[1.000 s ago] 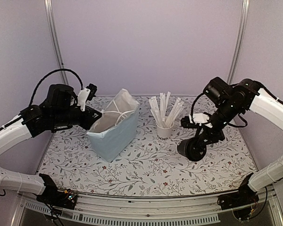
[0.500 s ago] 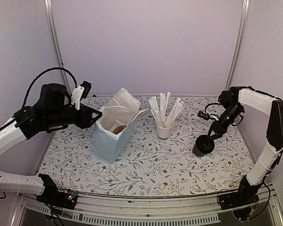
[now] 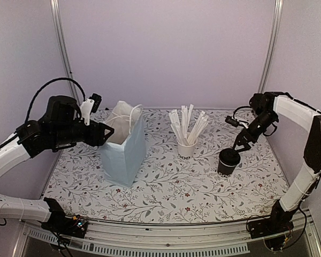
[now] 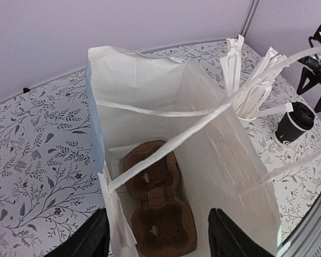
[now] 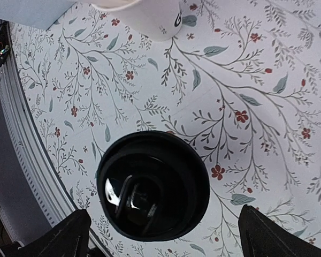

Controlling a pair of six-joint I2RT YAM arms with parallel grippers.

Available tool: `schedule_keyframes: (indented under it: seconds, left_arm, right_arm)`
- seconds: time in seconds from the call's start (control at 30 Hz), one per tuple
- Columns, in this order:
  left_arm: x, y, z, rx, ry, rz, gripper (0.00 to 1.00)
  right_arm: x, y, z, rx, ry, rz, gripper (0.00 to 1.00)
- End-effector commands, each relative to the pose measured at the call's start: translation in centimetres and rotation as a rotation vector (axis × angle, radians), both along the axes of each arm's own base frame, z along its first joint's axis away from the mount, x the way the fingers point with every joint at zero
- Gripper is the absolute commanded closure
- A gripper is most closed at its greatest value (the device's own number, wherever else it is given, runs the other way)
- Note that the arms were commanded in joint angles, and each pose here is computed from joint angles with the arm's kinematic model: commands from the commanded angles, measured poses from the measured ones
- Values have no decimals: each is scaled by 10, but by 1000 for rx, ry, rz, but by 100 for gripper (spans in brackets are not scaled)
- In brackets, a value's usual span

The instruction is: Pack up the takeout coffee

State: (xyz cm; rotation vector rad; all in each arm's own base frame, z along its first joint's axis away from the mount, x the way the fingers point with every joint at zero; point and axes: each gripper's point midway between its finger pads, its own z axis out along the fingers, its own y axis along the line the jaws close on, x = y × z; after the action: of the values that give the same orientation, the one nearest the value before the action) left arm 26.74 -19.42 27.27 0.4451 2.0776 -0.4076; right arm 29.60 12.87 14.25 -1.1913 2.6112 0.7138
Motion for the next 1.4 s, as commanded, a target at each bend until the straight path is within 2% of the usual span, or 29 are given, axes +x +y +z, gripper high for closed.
schedule_keyframes:
  seconds: [0.0,0.17,0.37,0.5,0.7,1.0,1.17,1.2,1.23,1.33,1.37]
  left_arm:
    - [8,11,23,-7,-37,65,35]
    - [16,9,37,34,-44,70,33]
    - [30,3,35,120,-52,53,34]
    - [39,4,28,188,-23,74,37]
    - [49,4,18,257,-8,83,45]
    - [59,9,28,231,-54,119,78]
    - [59,13,44,192,-94,129,98]
    - [59,14,47,180,-104,135,100]
    - [58,15,50,168,-114,139,100]
    - [57,20,60,137,-146,154,100]
    - [57,22,64,125,-158,161,100]
  right_arm:
    - [27,-2,71,9,-267,-47,1]
    - [24,18,127,110,-414,32,1]
    - [12,86,178,214,-580,241,3]
    - [-6,143,190,226,-711,399,8]
    - [-6,213,187,311,-721,493,17]
    - [-8,318,208,520,-793,583,26]
    - [-13,357,202,617,-759,606,32]
    - [-16,364,200,631,-751,615,35]
    - [-19,370,201,643,-753,622,44]
    - [-19,383,200,659,-771,621,87]
    - [-21,386,205,669,-780,614,97]
